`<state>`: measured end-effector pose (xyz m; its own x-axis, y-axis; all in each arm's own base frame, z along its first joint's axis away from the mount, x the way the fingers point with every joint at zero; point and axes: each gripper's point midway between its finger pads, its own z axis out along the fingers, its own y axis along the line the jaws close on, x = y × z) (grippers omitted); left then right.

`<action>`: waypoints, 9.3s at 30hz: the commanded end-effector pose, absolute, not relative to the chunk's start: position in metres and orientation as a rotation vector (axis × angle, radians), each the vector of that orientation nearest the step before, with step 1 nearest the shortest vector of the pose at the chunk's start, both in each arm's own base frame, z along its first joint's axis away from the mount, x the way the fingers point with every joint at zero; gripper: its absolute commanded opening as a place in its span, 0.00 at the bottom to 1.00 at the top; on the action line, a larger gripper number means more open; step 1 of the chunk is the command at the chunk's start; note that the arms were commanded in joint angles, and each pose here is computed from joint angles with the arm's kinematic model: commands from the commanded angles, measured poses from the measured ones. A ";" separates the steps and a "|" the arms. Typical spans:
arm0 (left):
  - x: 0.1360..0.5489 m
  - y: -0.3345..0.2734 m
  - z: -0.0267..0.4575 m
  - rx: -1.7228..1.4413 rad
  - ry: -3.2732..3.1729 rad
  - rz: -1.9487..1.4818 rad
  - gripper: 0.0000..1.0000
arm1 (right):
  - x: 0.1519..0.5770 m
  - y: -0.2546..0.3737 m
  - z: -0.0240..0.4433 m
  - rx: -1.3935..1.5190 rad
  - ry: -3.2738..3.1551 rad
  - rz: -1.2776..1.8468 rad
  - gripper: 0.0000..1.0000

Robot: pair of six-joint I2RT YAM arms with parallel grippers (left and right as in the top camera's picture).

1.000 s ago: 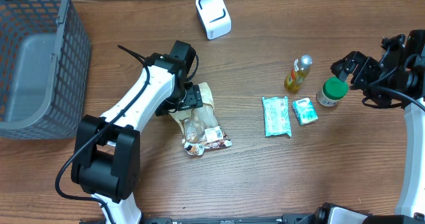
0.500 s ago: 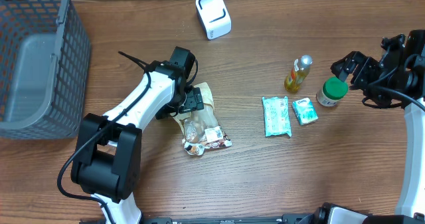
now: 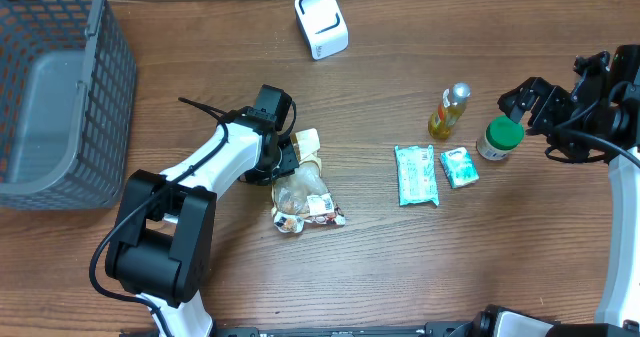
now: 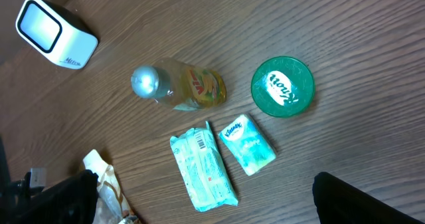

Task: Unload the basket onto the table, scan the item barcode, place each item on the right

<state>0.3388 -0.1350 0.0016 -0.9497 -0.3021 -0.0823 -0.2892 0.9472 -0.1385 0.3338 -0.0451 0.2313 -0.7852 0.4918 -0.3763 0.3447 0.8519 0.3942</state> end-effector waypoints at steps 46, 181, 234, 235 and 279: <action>0.366 -0.182 0.113 -0.329 2.781 -1.173 0.04 | 0.334 -0.046 0.240 0.607 2.526 0.412 1.00; 0.338 -0.194 0.207 0.096 2.343 -2.029 0.04 | 0.281 0.286 0.186 -0.430 2.780 1.105 1.00; 0.342 -0.162 0.214 -0.083 2.300 -2.105 0.04 | 0.306 0.328 0.178 -0.710 2.539 1.079 0.04; 0.343 -0.162 0.213 -0.084 2.307 -2.091 0.04 | 0.306 0.327 0.178 -0.708 2.539 1.079 0.04; 0.417 0.019 0.079 -0.247 2.685 -0.115 0.97 | 0.311 0.321 0.177 -0.934 2.413 0.966 0.04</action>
